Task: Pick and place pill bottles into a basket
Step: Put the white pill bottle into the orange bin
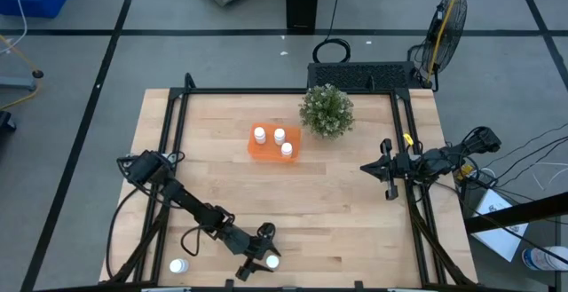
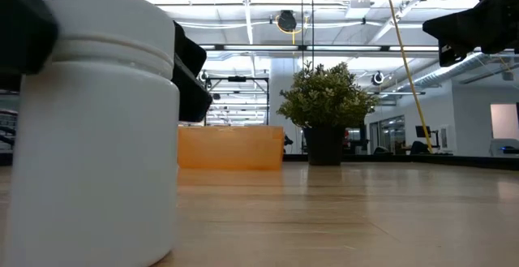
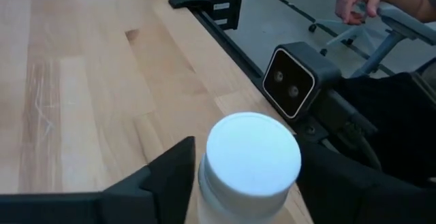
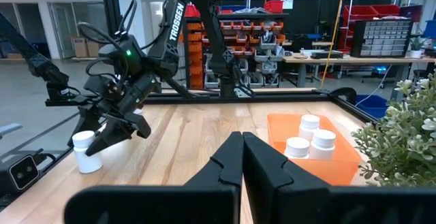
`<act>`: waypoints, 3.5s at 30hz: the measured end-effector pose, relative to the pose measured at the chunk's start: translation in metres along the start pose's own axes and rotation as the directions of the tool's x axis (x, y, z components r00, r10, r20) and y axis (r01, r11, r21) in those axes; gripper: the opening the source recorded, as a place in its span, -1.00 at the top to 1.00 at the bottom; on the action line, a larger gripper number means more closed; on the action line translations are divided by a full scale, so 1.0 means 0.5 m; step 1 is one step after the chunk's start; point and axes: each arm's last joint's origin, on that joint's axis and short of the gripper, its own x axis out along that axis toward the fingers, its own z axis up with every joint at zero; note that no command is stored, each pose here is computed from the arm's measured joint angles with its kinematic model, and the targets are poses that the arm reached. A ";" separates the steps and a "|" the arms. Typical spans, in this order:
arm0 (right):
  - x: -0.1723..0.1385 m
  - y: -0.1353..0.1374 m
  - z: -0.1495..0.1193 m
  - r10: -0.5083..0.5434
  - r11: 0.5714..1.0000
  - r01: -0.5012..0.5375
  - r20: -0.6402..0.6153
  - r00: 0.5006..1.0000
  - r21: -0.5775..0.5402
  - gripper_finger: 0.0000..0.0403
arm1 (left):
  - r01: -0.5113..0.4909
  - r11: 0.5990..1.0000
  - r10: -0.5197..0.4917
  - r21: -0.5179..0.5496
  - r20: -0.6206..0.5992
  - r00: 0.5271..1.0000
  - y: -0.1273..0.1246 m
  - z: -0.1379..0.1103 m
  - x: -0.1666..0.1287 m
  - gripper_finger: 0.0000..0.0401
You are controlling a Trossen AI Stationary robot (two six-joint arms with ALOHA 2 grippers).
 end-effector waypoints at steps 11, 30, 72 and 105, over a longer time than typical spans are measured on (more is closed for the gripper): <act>0.000 0.000 0.000 0.000 1.000 0.000 0.000 1.000 0.000 1.00 | 0.003 1.000 -0.003 0.000 0.018 1.000 0.000 0.004 0.000 0.18; 0.000 0.000 0.000 0.000 1.000 0.000 0.000 1.000 0.000 1.00 | -0.074 0.995 0.076 0.068 -0.035 0.996 0.010 0.032 -0.031 0.18; 0.000 0.000 -0.001 0.000 1.000 0.000 -0.004 1.000 -0.002 1.00 | -0.570 0.821 0.570 0.028 -0.009 0.822 0.313 0.203 -0.321 0.19; 0.000 0.000 -0.001 0.000 1.000 0.000 -0.002 1.000 -0.001 1.00 | -0.645 0.736 0.658 -0.204 -0.009 0.753 0.482 0.032 -0.453 0.13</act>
